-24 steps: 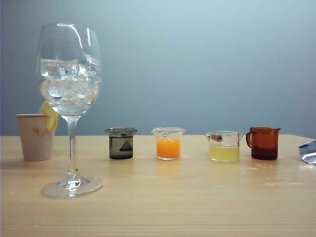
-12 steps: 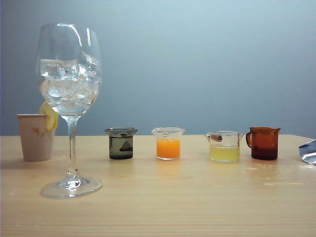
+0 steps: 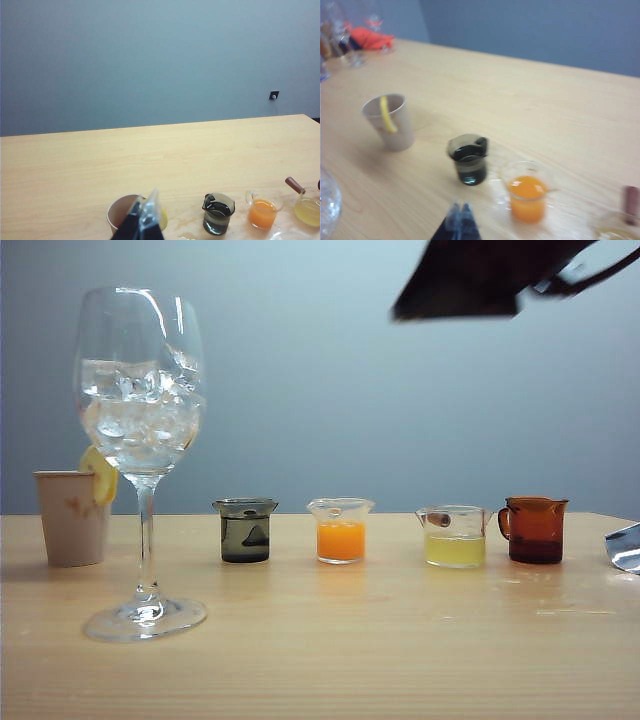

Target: Pick up the first measuring cup from the left, pour the coconut rum inside into the goblet, and finally put the measuring cup back in its original place.

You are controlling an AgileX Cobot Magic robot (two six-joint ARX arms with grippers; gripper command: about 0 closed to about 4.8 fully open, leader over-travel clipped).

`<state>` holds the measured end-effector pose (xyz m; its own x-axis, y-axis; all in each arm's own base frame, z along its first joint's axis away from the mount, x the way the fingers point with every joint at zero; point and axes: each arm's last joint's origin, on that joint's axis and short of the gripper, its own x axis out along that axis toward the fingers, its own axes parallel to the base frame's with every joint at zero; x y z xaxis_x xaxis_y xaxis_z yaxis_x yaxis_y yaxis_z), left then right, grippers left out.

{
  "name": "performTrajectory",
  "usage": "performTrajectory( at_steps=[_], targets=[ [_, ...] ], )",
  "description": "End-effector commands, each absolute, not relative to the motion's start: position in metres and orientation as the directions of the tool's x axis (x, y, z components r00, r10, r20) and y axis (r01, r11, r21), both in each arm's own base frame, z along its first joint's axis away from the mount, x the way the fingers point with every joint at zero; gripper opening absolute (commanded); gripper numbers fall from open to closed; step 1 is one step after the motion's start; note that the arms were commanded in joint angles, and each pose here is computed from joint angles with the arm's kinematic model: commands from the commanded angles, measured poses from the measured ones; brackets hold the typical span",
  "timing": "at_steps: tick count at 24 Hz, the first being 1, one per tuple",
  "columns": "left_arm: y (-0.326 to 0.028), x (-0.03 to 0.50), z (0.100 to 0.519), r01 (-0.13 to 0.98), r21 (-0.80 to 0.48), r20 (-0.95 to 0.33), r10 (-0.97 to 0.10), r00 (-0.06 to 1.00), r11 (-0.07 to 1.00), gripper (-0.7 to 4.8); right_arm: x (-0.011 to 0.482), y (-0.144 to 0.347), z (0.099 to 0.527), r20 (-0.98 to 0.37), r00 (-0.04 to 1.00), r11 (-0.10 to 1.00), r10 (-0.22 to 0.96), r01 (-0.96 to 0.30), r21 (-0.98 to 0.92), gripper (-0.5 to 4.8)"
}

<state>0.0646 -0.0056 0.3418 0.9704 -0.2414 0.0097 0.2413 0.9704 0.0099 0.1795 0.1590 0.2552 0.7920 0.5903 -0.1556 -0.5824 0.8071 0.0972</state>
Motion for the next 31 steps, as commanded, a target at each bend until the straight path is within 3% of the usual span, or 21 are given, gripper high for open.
performTrajectory(
  at_steps=[1, 6, 13, 19, 21, 22, 26, 27, 31],
  targets=[
    [-0.006, 0.064, 0.339, 0.253, -0.001, -0.028, -0.252, 0.967, 0.968, -0.05, 0.188, 0.185, 0.240, -0.115, 0.770, 0.779, 0.627, -0.619, 0.101, -0.05],
    [-0.006, 0.063, 0.332, 0.251, -0.021, -0.097, -0.252, 0.963, 0.968, -0.05, 0.207, 0.216, 0.197, -0.088, 0.760, 0.765, 0.643, -0.635, 0.104, -0.05],
    [-0.006, 0.063, 0.329, 0.251, -0.027, -0.126, -0.252, 0.959, 0.968, -0.05, 0.224, 0.233, 0.147, -0.149, 0.755, 0.769, 0.638, -0.631, 0.097, -0.05],
    [-0.006, 0.063, 0.328, 0.250, -0.030, -0.138, -0.252, 0.958, 0.968, -0.05, 0.241, 0.250, 0.134, -0.171, 0.755, 0.774, 0.633, -0.627, 0.093, 0.15],
    [-0.006, 0.063, 0.328, 0.250, -0.031, -0.139, -0.252, 0.958, 0.968, -0.05, 0.248, 0.257, 0.131, -0.171, 0.755, 0.773, 0.633, -0.627, 0.094, 0.62],
    [-0.006, 0.063, 0.328, 0.251, -0.031, -0.139, -0.253, 0.958, 0.967, -0.05, 0.253, 0.263, 0.128, -0.174, 0.755, 0.774, 0.632, -0.627, 0.091, 1.12],
    [-0.006, 0.063, 0.327, 0.251, -0.032, -0.144, -0.253, 0.957, 0.967, -0.05, 0.270, 0.276, 0.124, -0.181, 0.759, 0.779, 0.626, -0.621, 0.088, 2.04],
    [-0.006, 0.063, 0.327, 0.251, -0.034, -0.149, -0.253, 0.956, 0.967, -0.05, 0.275, 0.280, 0.121, -0.191, 0.759, 0.781, 0.622, -0.618, 0.087, 2.67],
    [-0.006, 0.062, 0.326, 0.251, -0.035, -0.152, -0.253, 0.956, 0.967, -0.05, 0.281, 0.285, 0.116, -0.202, 0.760, 0.784, 0.618, -0.615, 0.085, 4.25]
  ],
)
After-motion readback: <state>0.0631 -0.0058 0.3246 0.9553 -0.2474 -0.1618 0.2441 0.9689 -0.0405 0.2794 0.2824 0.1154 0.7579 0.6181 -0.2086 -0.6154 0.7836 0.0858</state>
